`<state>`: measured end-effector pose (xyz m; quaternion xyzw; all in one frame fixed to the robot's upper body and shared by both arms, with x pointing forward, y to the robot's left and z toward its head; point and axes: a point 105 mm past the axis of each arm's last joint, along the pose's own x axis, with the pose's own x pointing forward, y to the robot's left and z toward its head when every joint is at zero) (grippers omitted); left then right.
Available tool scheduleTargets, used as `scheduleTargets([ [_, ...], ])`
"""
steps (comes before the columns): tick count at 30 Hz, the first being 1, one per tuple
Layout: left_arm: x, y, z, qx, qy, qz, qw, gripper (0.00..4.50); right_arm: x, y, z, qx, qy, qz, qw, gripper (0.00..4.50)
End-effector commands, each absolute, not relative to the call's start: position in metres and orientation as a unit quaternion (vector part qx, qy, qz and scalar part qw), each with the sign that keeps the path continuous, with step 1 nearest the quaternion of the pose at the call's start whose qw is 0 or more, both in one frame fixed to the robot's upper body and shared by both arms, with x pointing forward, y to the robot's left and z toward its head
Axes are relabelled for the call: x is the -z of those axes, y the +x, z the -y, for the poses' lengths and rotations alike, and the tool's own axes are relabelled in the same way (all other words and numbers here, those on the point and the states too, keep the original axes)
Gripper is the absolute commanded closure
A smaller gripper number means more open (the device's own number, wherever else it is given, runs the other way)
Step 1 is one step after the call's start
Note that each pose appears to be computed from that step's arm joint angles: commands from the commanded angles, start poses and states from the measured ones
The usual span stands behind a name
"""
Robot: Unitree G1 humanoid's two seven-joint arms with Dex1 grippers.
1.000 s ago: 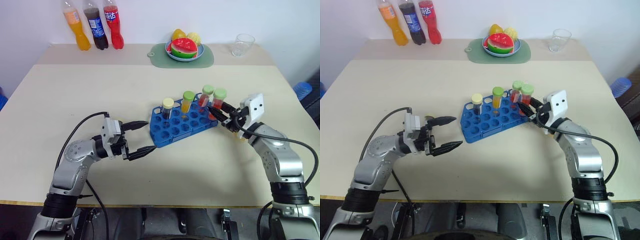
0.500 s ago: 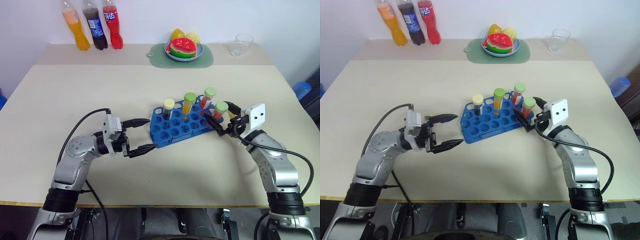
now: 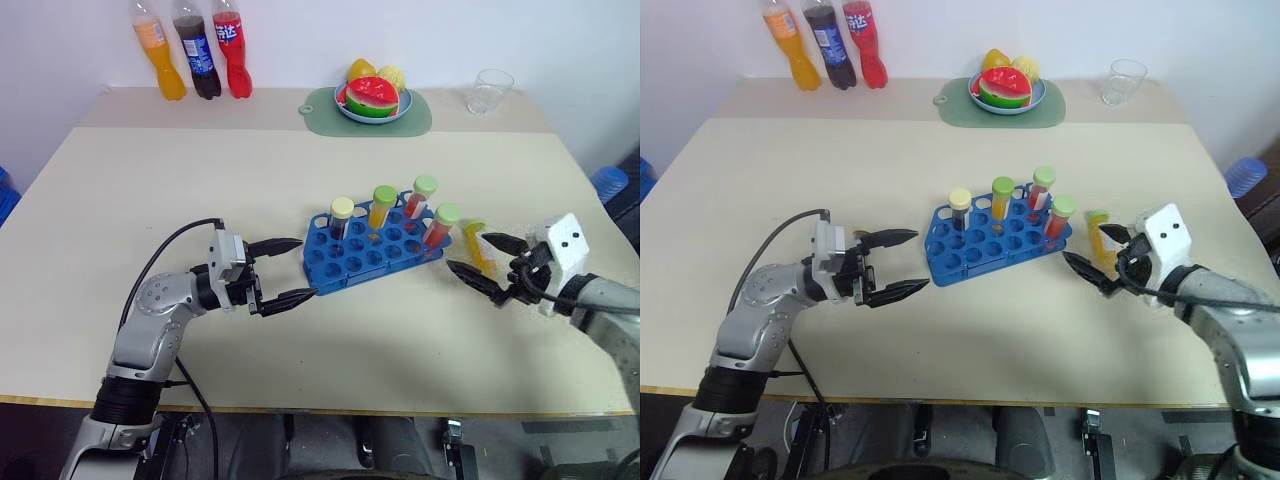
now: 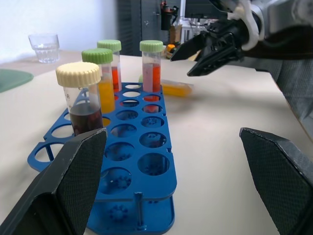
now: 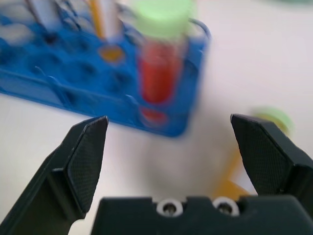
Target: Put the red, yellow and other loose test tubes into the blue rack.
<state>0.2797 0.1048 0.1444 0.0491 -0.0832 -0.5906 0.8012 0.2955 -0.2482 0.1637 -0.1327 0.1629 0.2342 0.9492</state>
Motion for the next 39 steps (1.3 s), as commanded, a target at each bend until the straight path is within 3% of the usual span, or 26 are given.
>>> scheduleTargets([
  [1, -0.15, 0.278, -0.1, 0.599, 0.056, 0.099, 0.793, 0.0, -0.163, 0.312, 0.265, -0.196, -0.104, -0.219, 0.95, 0.07],
  [15, -0.149, 0.272, -0.102, 0.594, 0.058, 0.098, 0.797, 0.0, -0.151, 0.367, 0.3, -0.129, -0.034, -0.345, 0.929, 0.07],
  [26, -0.148, 0.268, -0.104, 0.586, 0.055, 0.092, 0.804, 0.0, -0.136, 0.369, 0.29, -0.156, -0.004, -0.425, 0.892, 0.07],
  [33, -0.148, 0.267, -0.103, 0.587, 0.054, 0.09, 0.802, 0.0, -0.126, 0.37, 0.293, -0.161, -0.045, -0.447, 0.879, 3.34],
  [34, -0.147, 0.267, -0.103, 0.587, 0.054, 0.089, 0.803, 0.0, -0.125, 0.369, 0.294, -0.162, -0.053, -0.448, 0.878, 3.64],
  [39, -0.147, 0.266, -0.102, 0.587, 0.053, 0.089, 0.803, 0.0, -0.129, 0.366, 0.316, -0.161, -0.159, -0.394, 0.891, 3.69],
])
